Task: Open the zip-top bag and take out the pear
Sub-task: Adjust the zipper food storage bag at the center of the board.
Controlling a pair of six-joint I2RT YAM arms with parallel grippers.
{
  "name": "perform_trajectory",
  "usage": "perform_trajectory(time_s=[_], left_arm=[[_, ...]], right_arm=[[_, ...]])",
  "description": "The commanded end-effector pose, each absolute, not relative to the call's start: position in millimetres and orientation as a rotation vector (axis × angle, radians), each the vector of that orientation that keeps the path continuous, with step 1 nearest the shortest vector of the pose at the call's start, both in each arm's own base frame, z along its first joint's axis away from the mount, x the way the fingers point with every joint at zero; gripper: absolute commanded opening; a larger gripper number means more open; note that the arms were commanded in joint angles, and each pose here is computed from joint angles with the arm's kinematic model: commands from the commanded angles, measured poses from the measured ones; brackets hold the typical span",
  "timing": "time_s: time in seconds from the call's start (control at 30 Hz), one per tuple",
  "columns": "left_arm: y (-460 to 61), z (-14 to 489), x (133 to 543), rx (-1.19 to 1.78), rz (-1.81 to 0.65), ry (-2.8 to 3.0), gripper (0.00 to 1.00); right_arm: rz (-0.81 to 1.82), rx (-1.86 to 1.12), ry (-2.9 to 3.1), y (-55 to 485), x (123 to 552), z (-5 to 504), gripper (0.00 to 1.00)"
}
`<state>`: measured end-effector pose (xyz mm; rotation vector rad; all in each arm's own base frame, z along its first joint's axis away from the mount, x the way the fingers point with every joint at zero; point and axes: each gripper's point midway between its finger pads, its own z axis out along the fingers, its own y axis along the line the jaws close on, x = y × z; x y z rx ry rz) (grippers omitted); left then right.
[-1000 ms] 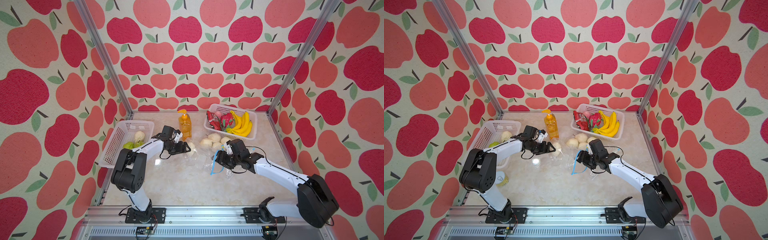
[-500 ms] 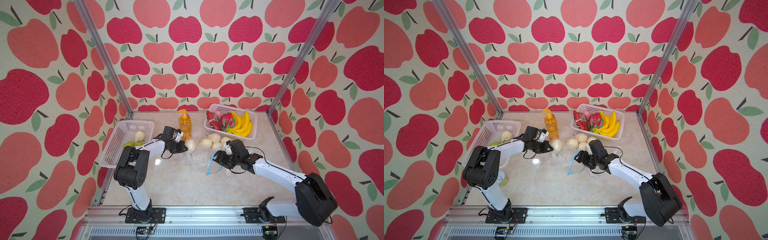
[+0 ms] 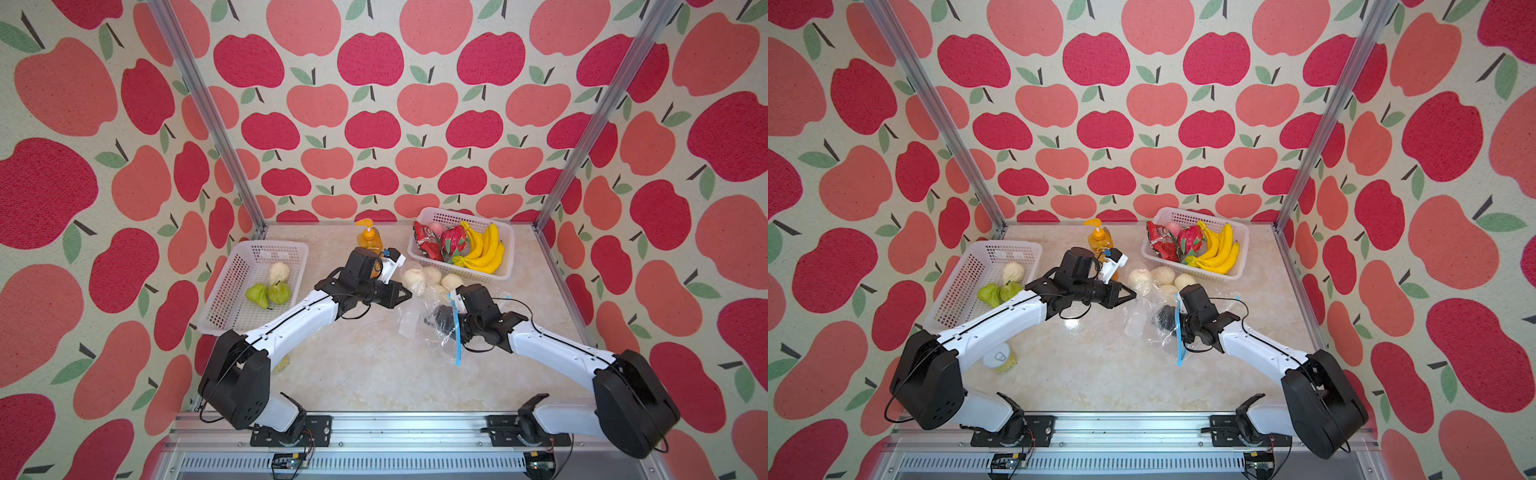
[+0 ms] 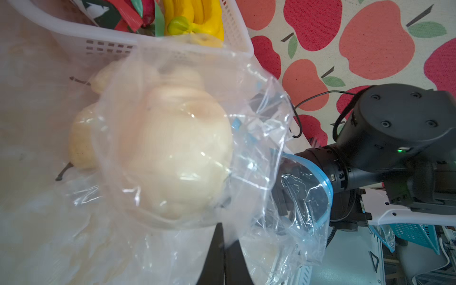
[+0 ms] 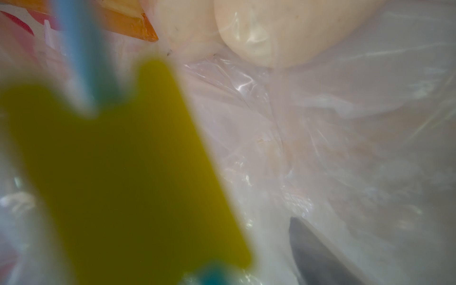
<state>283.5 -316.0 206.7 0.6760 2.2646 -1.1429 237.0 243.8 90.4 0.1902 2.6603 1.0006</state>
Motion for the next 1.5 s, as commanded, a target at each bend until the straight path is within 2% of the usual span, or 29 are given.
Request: perform_trajectory(time_s=[0.0, 0.37, 0.47, 0.53, 0.6, 0.67, 0.73, 0.83, 0.9, 1.17, 1.47], left_arm=[[-303.4, 192.1, 281.8, 0.618, -1.016, 2.395, 0.00], [-312.7, 200.4, 277.4, 0.664, -1.002, 2.450, 0.00], [-303.0, 198.9, 285.9, 0.627, -0.865, 2.454, 0.00], [-302.0, 214.5, 284.7, 0.611, -0.918, 2.462, 0.00], [-299.9, 219.7, 289.5, 0.622, -0.771, 2.384, 0.00], [-300.9, 232.2, 287.2, 0.603, -0.882, 2.406, 0.00], [-299.1, 232.4, 293.4, 0.624, -0.739, 2.361, 0.00], [-299.1, 220.9, 300.3, 0.593, -0.879, 2.433, 0.00], [-301.9, 219.6, 298.2, 0.612, -0.853, 2.427, 0.00], [-316.3, 250.4, 281.0, 0.678, -0.912, 2.333, 0.00], [-319.9, 291.2, 282.3, 0.770, -0.767, 2.170, 0.00]], right_arm=[[0.955, 0.277, 2.640, 225.5, 238.5, 89.0, 0.79], [0.963, 0.299, 2.590, 199.6, 235.2, 97.1, 0.81], [0.948, 0.324, 2.604, 192.7, 233.7, 92.1, 0.81], [0.966, 0.333, 2.606, 191.7, 233.0, 91.5, 0.81], [0.964, 0.327, 2.608, 190.9, 232.7, 90.5, 0.81], [0.973, 0.324, 2.607, 191.4, 233.8, 90.9, 0.82], [0.968, 0.318, 2.605, 191.2, 235.5, 91.6, 0.82], [0.991, 0.311, 2.590, 194.2, 239.0, 94.4, 0.82], [1.002, 0.293, 2.584, 196.8, 240.8, 96.3, 0.82], [1.026, 0.263, 2.589, 201.8, 241.9, 96.7, 0.83], [1.036, 0.254, 2.567, 203.9, 245.8, 103.7, 0.81]])
